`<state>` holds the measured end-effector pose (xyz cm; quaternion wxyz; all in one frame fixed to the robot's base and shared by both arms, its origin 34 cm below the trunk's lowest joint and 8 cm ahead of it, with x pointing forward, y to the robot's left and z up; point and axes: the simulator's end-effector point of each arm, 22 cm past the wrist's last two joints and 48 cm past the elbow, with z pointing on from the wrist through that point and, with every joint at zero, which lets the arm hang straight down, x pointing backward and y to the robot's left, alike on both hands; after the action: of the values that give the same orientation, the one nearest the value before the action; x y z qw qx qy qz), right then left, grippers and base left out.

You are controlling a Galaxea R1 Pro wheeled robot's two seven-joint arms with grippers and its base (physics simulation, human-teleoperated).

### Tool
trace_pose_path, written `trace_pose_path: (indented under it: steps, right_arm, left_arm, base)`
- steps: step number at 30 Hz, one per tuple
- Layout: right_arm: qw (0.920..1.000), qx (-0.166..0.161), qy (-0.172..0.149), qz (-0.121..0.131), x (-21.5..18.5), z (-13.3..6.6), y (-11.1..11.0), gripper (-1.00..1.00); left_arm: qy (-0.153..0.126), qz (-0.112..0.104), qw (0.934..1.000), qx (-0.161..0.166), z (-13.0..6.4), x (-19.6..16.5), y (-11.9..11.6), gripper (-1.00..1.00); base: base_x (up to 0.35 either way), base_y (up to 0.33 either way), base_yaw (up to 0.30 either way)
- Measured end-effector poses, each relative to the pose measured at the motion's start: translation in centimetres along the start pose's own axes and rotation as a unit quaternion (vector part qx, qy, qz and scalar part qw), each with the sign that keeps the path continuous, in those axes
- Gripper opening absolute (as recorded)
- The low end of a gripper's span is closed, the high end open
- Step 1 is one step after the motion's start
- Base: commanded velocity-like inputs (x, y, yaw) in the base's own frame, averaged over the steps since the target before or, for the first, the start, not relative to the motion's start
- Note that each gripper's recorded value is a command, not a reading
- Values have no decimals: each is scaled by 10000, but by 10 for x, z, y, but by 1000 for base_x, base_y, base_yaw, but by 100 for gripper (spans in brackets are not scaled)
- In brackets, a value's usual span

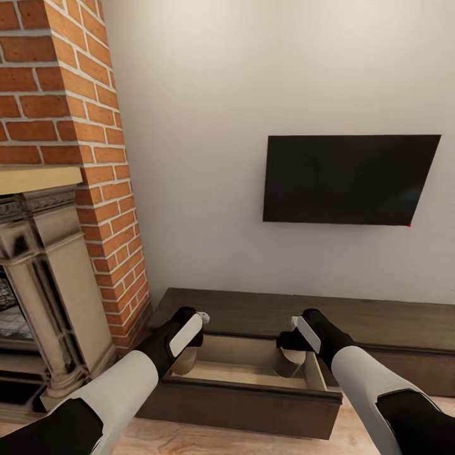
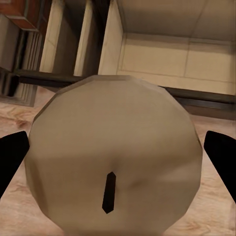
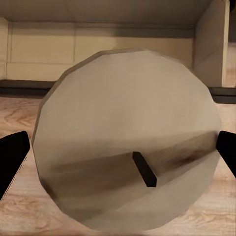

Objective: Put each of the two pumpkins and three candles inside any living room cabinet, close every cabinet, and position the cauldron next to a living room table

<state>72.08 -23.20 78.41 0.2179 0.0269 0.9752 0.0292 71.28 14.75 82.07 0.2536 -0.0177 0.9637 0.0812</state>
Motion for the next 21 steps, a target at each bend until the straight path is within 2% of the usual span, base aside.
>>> trace_pose_path:
  steps: [4, 10, 15, 21]
  right_arm:
    - [9999, -173, 0, 10, 0, 0, 7, -100]
    - [9998, -206, -12, -4, -1, -2, 9, -100]
    - [9998, -209, -7, -3, -1, -3, 9, -100]
    - [9998, -214, -5, 2, -1, -3, 9, -100]
  left_arm:
    - [0, 8, 10000, 17, 0, 0, -1, -100]
    - [-17, 2, 10000, 32, -2, -1, -1, -100]
    - [-22, 7, 10000, 34, -3, -1, -2, -100]
    - [-32, 5, 10000, 36, -3, -2, -2, -100]
  base:
    - [87, 0, -41]
    - [50, 0, -100]
    - [177, 0, -19]
    - [39, 0, -3]
